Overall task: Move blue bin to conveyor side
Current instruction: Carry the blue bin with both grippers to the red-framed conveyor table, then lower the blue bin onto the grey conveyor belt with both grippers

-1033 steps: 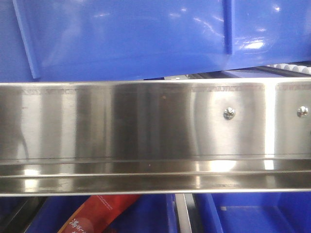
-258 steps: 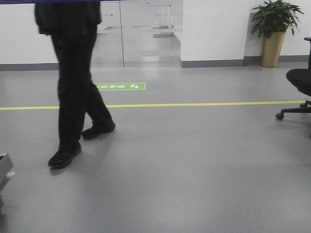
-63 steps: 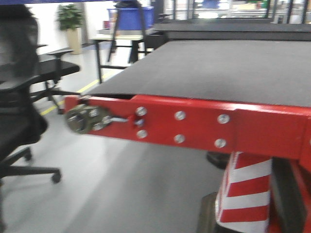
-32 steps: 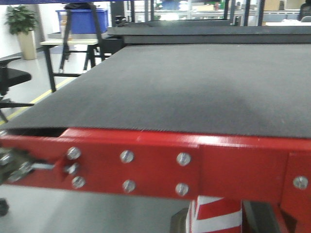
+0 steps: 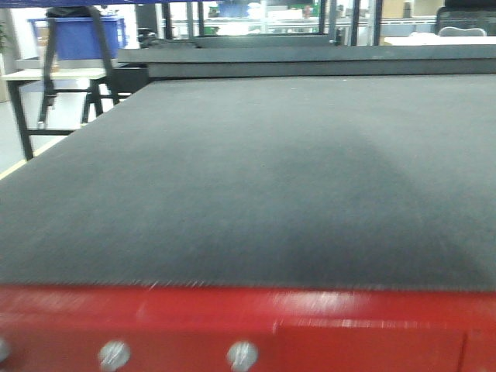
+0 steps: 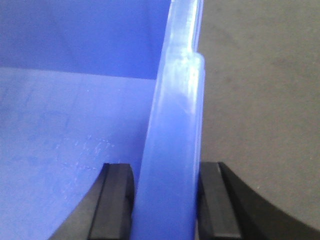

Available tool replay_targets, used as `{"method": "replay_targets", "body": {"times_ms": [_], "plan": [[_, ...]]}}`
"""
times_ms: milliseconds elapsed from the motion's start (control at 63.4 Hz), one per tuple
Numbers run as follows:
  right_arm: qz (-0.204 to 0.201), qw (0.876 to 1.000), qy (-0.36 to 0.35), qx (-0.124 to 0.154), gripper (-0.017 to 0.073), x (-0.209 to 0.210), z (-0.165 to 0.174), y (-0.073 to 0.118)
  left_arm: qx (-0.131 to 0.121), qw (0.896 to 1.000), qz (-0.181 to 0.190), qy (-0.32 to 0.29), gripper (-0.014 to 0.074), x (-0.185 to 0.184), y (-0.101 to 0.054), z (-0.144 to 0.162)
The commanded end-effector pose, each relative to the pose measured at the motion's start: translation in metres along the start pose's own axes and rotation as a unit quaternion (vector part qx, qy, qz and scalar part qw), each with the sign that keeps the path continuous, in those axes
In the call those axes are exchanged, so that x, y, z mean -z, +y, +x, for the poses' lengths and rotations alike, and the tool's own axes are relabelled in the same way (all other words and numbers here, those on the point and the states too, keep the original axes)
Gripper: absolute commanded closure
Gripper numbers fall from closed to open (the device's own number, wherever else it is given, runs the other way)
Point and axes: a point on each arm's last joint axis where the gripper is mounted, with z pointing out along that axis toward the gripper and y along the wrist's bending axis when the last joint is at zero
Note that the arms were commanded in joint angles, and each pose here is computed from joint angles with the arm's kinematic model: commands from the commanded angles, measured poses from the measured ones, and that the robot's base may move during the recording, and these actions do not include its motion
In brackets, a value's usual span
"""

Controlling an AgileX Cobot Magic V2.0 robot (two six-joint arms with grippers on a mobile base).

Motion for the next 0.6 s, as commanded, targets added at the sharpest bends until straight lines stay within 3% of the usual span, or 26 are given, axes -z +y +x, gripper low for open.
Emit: {"method": "replay_targets", "body": {"times_ms": [0,583], "plan": [[0.018,0.997,-0.068,0.017,0.0640,0.0120,-0.0092,-0.0026,-0.016,0.998,0.009,-0.065,0.0613,0.0125,-0.0033,-0.0080],[0.018,0.997,-0.068,0.017,0.0640,0.0120,-0.0092,-0.0026,-0.016,0.998,0.009,-0.065,0.0613,0.0125,-0.0033,-0.0080]]}}
